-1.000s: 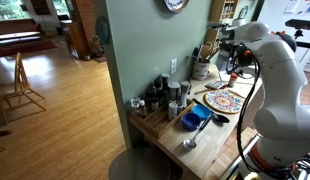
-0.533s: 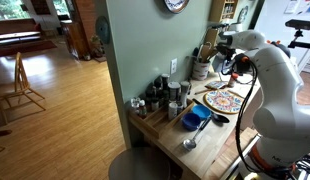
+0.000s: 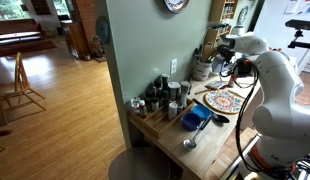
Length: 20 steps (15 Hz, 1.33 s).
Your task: Move the paper towel box to the right
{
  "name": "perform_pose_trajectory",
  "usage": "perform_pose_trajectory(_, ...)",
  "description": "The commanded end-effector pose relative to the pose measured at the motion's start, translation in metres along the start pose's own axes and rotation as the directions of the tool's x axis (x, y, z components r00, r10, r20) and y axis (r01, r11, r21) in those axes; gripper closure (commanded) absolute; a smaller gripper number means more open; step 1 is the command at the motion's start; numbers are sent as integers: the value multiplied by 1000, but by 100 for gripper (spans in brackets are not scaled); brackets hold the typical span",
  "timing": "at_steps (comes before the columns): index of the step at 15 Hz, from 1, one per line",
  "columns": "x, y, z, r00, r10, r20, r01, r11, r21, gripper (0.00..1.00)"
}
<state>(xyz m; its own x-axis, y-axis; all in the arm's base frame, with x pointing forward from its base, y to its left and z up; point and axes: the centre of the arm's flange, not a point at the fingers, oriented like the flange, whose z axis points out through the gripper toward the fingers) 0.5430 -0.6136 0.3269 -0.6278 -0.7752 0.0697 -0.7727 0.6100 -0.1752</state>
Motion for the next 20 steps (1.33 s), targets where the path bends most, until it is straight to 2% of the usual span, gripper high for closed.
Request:
perform_pose_trajectory(1, 13, -44, 17, 1000, 17, 22, -17, 999, 28, 100)
perform_pose_trajectory(6, 10, -34, -6, 998, -45, 33, 43, 998, 34, 100)
perform_pose_trajectory(11, 18, -17, -34, 986, -163, -27, 162, 986, -34, 100)
perform_pose_trajectory(13, 26, -14, -40, 980, -195, -41, 193, 980, -37, 100)
perform_pose_trajectory(20, 55, -11, -48, 977, -206, -48, 205, 978, -30, 100)
